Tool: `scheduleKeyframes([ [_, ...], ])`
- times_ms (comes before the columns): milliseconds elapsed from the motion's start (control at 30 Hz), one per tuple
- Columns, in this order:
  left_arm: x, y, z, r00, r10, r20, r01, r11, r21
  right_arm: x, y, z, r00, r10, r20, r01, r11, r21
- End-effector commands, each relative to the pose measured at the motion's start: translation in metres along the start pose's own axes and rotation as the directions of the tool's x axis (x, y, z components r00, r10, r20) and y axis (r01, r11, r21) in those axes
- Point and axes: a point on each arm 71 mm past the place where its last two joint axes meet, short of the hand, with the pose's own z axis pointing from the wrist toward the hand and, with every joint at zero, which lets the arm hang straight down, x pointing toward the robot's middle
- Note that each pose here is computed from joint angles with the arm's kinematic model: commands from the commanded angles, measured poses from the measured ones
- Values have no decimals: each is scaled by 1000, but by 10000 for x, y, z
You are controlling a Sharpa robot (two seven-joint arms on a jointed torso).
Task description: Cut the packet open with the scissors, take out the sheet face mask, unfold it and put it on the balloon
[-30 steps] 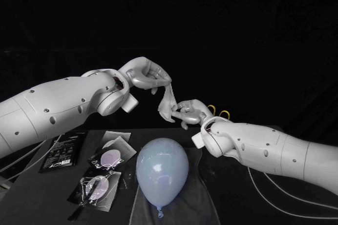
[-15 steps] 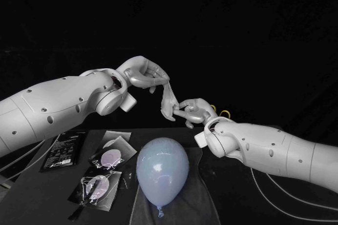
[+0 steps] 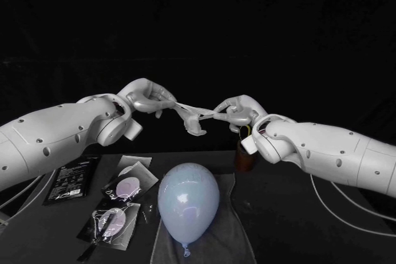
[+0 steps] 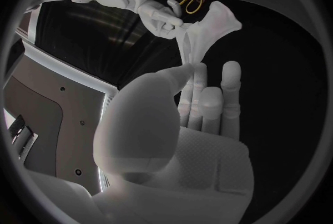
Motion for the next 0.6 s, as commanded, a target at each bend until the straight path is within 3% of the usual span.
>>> scheduleKeyframes([
  [33,-21,101,-22,998,-16,55,15,1000,10,73,44,13,937,-283,-206,298,953,49],
  [133,-15,193,-41,997,-19,76,19,1000,4,33,153,44,870,-430,-240,451,892,38],
  [333,-36,285,-55,994,-23,110,23,1000,-1,-20,315,116,701,-663,-262,693,721,31],
  [467,-79,330,-64,991,-24,134,25,1000,-6,-59,371,155,598,-763,-245,794,605,53],
  [600,-106,357,-72,989,-27,148,29,1000,-8,-112,443,196,524,-829,-197,851,520,77],
])
